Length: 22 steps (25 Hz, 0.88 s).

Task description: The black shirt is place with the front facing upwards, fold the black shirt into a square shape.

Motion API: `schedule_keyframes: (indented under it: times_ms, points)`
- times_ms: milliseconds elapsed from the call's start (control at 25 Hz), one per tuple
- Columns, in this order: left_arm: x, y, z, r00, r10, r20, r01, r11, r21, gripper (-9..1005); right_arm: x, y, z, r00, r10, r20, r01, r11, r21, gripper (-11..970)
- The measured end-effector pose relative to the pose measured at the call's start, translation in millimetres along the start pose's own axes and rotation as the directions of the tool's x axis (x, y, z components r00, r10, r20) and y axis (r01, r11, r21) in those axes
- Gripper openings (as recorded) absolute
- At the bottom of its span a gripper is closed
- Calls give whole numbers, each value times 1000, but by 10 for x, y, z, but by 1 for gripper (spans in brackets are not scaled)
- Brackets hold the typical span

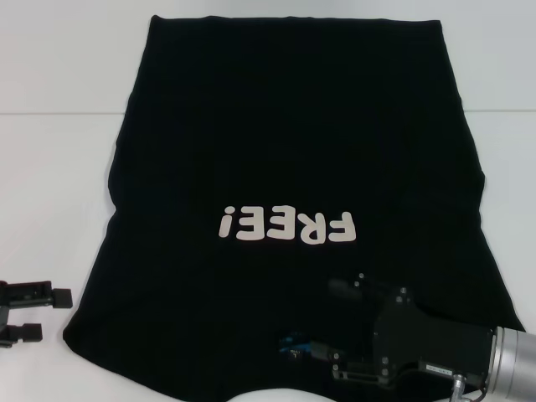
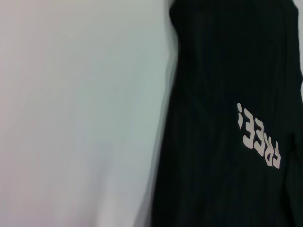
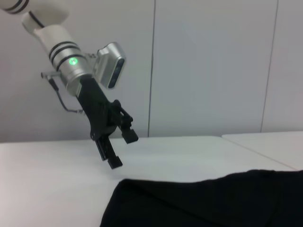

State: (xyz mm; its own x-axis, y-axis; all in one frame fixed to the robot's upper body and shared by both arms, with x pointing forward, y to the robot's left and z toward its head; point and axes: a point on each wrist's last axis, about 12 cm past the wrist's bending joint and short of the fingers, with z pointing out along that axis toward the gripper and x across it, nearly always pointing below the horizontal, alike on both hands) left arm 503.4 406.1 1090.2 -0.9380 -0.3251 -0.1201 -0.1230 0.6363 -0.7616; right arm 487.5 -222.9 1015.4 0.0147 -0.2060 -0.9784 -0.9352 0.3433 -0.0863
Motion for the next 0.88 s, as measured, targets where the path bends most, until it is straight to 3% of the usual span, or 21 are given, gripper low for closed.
schedule_keyframes:
  times_ms: [880]
  points:
    - [37, 78, 223, 1000, -27, -1, 27, 999, -40, 946, 113, 109, -11, 998, -12, -69, 9, 999, -43, 865]
